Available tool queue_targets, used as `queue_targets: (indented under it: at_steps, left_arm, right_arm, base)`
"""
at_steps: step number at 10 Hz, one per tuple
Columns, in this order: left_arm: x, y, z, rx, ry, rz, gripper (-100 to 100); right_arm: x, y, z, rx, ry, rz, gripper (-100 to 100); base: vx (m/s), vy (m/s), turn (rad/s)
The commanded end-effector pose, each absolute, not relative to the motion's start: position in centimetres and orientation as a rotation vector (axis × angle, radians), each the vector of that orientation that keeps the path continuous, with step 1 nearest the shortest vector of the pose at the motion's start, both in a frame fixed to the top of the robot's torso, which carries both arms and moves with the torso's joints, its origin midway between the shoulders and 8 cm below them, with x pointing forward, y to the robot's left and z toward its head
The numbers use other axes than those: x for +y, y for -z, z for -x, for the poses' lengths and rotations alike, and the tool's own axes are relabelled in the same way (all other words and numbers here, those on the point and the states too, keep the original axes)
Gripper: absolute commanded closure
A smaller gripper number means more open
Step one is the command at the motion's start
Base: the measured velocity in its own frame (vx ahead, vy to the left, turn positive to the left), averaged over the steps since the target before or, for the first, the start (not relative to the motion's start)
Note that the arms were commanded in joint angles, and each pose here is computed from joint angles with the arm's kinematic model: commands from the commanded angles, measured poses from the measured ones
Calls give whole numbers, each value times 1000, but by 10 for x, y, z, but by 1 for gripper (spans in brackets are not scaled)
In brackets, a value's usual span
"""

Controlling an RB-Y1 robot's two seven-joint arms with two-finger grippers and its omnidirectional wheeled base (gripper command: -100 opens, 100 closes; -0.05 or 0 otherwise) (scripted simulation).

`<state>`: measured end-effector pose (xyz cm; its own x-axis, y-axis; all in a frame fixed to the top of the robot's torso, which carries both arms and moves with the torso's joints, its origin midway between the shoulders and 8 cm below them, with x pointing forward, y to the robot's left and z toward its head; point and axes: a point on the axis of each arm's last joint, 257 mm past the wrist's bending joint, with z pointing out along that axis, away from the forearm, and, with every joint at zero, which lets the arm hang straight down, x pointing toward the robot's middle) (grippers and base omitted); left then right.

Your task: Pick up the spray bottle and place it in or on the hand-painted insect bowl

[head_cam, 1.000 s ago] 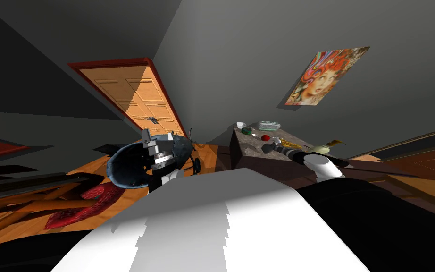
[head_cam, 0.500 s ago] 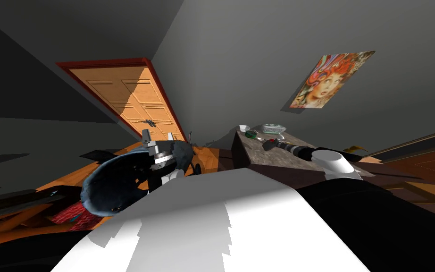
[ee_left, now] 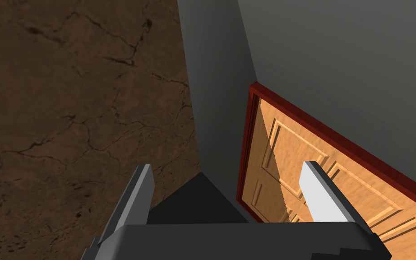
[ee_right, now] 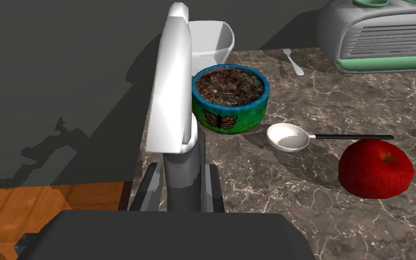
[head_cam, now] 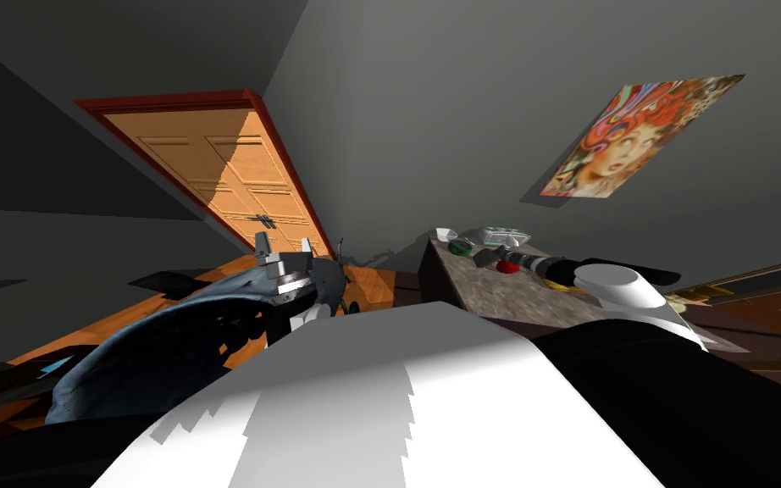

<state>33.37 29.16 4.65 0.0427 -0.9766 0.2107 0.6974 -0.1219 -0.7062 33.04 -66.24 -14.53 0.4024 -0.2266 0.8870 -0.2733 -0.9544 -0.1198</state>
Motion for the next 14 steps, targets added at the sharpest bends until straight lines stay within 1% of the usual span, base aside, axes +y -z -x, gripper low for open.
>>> queue_targets:
  at_steps: [1,5,9,11,14]
  left_arm:
    - [292,-47,-334,457,1516,800,0]
    - [292,-47,-334,457,1516,800,0]
    - [292,-47,-334,457,1516,800,0]
    - [292,-47,-334,457,1516,800,0]
    - [292,-47,-334,457,1516,800,0]
  right_arm:
    - [-663,140,-330,-455,-1628,-2592,100]
    - [-668,122,-326,-426,-1618,-2576,100]
    - [-674,107,-321,-411,-1608,-2556,100]
    - [-680,97,-313,-409,-1598,-2537,100]
    - [-686,87,-298,-418,-1582,-2511,100]
  base:
    - [116,-13,61]
    - [192,-6,33]
    - [237,-20,23]
    - [179,-131,67]
    - [110,-215,102]
